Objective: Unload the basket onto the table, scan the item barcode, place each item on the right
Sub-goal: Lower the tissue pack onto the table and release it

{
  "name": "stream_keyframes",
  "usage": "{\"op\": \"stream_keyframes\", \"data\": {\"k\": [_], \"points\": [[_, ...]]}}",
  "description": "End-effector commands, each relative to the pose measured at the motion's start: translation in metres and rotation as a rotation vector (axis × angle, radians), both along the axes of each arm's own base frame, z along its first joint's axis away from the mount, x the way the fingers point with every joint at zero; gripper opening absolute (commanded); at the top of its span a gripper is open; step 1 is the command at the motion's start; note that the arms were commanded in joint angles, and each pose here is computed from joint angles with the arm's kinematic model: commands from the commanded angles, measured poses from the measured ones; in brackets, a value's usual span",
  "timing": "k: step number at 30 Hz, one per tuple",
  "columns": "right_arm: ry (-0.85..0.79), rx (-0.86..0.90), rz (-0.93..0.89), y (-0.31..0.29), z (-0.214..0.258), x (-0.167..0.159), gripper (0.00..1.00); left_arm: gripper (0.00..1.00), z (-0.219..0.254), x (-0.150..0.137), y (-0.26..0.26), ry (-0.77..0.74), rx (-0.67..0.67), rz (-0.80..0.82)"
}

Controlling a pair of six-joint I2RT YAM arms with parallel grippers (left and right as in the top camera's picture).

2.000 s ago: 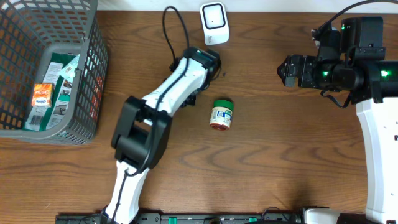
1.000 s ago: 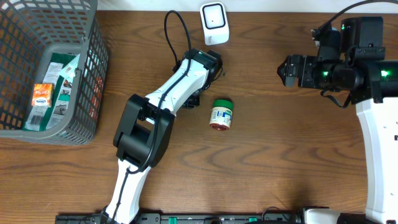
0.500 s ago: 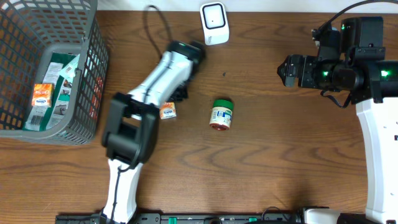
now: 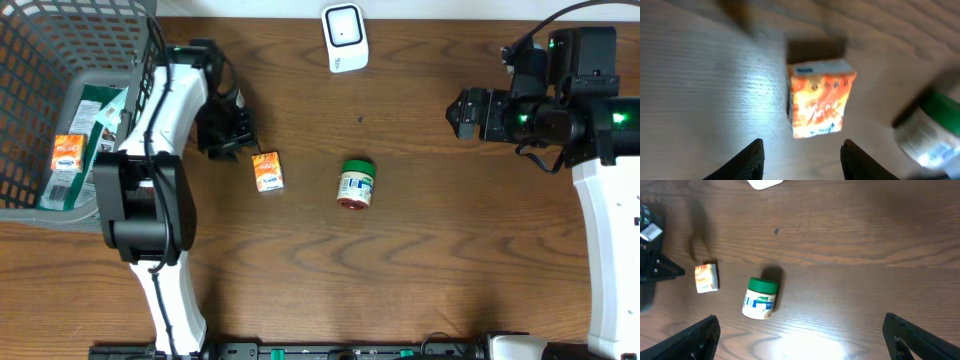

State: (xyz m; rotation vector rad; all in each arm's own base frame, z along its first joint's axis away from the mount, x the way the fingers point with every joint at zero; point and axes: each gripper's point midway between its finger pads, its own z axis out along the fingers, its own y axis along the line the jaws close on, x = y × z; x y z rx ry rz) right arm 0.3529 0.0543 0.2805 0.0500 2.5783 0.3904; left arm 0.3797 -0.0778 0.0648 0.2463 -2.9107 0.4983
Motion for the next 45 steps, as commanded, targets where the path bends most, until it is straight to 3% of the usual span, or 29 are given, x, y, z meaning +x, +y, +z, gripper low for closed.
{"op": "stream_keyframes", "data": {"k": [1,10,32,39,45], "points": [[-0.018,0.0,0.017,0.002,0.005,0.002,0.99,0.5,-0.003,-0.011,-0.016,-0.009,-0.118,-0.08],[-0.017,0.0,0.017,0.002,0.005,0.002,0.99,0.5,-0.046,-0.019,-0.016,-0.021,-0.115,-0.061],[-0.017,0.0,0.017,0.002,0.005,0.002,0.99,0.5,-0.048,-0.004,-0.003,-0.065,-0.114,-0.004],[-0.018,0.0,0.017,0.002,0.005,0.002,0.99,0.5,-0.024,0.011,-0.015,-0.121,-0.272,0.033],[-0.017,0.0,0.017,0.002,0.005,0.002,0.99,0.5,-0.014,0.017,-0.017,-0.167,-0.294,0.023]]}}
